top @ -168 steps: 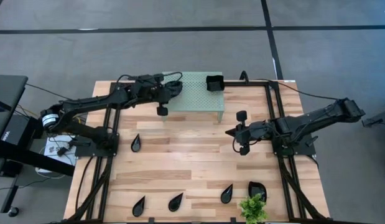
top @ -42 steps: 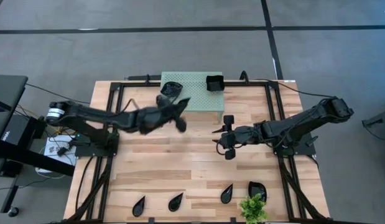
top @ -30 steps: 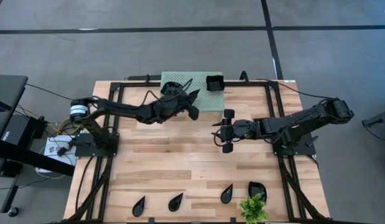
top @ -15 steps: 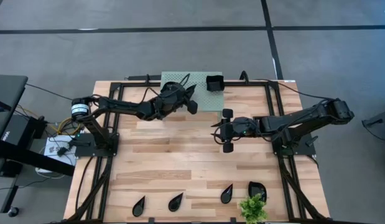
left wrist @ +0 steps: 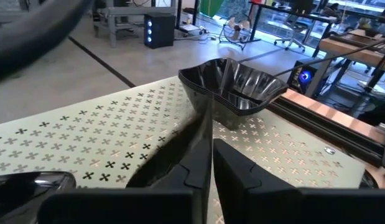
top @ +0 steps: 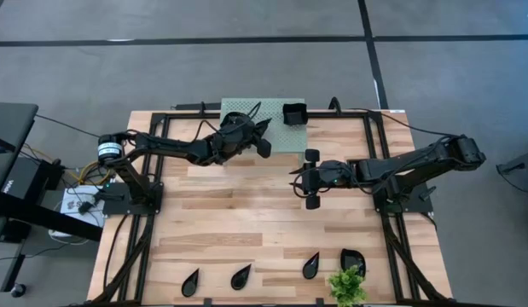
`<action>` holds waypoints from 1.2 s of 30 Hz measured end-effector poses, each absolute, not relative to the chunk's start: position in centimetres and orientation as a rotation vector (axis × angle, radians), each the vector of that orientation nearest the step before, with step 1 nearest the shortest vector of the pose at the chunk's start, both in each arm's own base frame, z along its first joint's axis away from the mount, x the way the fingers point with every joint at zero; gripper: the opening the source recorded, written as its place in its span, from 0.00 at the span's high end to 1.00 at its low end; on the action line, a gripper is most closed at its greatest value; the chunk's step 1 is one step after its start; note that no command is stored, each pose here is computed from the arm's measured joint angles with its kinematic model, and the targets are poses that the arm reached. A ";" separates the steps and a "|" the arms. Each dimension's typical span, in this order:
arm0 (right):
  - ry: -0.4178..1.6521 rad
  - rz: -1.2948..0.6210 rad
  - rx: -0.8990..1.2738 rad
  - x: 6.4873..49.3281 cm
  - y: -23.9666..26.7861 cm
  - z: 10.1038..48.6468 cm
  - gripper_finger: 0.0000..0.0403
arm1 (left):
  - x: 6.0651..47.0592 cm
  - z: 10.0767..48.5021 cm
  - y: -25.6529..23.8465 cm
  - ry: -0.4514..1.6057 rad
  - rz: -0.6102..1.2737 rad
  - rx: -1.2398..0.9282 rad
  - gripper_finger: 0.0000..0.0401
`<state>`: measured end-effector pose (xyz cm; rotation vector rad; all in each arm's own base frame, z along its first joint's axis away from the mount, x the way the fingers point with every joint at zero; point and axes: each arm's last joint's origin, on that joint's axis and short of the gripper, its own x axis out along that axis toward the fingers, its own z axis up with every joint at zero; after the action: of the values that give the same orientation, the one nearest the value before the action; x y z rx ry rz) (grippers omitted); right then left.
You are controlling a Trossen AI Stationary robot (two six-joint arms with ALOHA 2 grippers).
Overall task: Pick & Place Mini shaped plates
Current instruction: Put the drop-shaped plate on the shelf, then stack the drop-shaped plate on top of the other drop-shaped plate on the shelf
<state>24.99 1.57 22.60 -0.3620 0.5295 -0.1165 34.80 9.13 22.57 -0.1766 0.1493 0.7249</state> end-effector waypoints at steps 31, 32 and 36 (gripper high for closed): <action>0.534 -0.116 -0.362 25.0 1.6 22.6 0.66 | 35.1 24.6 -1.7 0.206 -0.040 -0.188 0.82; 0.534 -0.116 -0.361 25.0 1.6 22.6 0.66 | 35.0 24.4 -3.2 0.226 -0.089 -0.184 0.82; 0.537 -0.123 -0.332 24.9 1.6 22.5 0.66 | 33.5 23.1 -9.1 0.395 -0.227 -0.253 0.82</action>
<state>24.94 1.58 22.51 -0.3319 0.5374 -0.1235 33.52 -9.15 23.09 -0.2528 0.3953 -0.2272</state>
